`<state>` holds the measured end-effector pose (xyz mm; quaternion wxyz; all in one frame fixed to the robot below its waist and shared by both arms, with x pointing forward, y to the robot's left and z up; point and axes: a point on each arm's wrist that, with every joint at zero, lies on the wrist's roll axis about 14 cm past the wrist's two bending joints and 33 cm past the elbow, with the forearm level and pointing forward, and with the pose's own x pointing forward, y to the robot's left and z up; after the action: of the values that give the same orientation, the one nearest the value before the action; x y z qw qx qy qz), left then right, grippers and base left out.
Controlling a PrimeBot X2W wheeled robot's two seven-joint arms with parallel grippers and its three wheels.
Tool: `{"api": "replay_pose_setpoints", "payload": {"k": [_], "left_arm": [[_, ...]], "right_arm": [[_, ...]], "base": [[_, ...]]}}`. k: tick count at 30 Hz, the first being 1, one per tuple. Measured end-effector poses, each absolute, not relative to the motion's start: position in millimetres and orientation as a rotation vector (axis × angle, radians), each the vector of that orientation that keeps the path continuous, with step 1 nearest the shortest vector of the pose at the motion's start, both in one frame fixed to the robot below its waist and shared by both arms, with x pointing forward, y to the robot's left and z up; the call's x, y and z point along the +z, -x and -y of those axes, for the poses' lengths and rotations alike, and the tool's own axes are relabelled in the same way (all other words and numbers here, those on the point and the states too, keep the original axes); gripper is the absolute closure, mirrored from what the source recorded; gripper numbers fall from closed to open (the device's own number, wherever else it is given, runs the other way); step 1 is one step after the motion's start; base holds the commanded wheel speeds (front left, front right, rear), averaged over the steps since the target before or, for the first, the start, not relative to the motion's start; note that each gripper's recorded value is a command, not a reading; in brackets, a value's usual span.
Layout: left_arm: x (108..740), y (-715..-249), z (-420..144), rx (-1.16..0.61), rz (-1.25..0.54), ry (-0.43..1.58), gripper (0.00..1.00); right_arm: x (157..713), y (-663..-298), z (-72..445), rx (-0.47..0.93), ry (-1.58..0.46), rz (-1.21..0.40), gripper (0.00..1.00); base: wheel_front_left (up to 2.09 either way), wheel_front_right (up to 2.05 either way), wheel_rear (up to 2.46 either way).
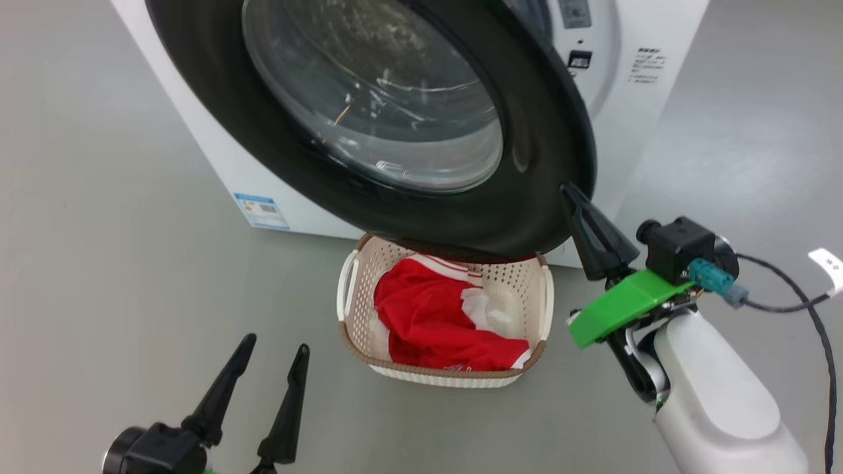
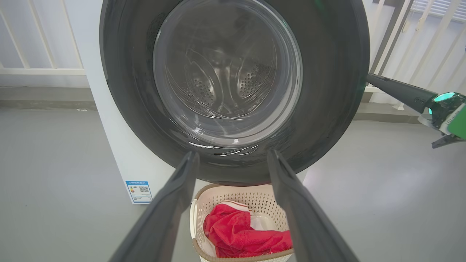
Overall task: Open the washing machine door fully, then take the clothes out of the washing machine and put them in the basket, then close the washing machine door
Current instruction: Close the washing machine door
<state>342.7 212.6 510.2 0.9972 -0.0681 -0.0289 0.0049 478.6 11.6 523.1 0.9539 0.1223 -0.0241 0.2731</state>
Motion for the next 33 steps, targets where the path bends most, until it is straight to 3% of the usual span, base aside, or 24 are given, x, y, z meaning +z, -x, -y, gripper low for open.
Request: {"api": "replay_pose_setpoints", "payload": {"k": [33], "left_arm": [[503, -368, -209, 0.033, 0.059, 0.214, 0.0]], "right_arm": [[527, -568, -24, 0.57, -0.183, 0.068, 1.0]], "base": [[0.0, 0.0, 0.0]]}}
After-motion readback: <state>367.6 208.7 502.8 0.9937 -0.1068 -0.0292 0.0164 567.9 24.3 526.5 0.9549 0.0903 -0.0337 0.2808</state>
